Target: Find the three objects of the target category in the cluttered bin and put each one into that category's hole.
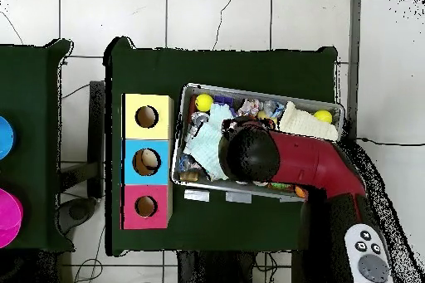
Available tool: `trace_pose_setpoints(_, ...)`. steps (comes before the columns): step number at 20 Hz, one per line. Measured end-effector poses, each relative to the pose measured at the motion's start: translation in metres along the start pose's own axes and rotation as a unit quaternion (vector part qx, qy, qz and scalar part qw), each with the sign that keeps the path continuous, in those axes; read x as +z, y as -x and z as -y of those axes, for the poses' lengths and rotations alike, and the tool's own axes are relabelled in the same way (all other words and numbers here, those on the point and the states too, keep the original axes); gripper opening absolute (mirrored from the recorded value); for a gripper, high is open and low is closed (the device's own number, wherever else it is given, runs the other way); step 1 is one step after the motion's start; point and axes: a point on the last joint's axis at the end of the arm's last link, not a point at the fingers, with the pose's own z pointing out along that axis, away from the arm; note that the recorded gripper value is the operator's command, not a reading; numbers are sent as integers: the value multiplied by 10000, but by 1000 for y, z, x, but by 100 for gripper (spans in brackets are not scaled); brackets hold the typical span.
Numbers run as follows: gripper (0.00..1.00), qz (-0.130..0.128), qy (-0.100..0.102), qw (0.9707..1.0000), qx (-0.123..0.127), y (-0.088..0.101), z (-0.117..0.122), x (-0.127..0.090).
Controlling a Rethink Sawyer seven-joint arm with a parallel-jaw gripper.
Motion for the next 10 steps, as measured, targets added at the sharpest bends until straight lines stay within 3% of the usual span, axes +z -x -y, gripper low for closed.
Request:
trace_pose_setpoints(7,100,-494,76,9987,25,1,2,-2)
trace_pose_setpoints(10,100,-724,112,9973,33,12,4,3)
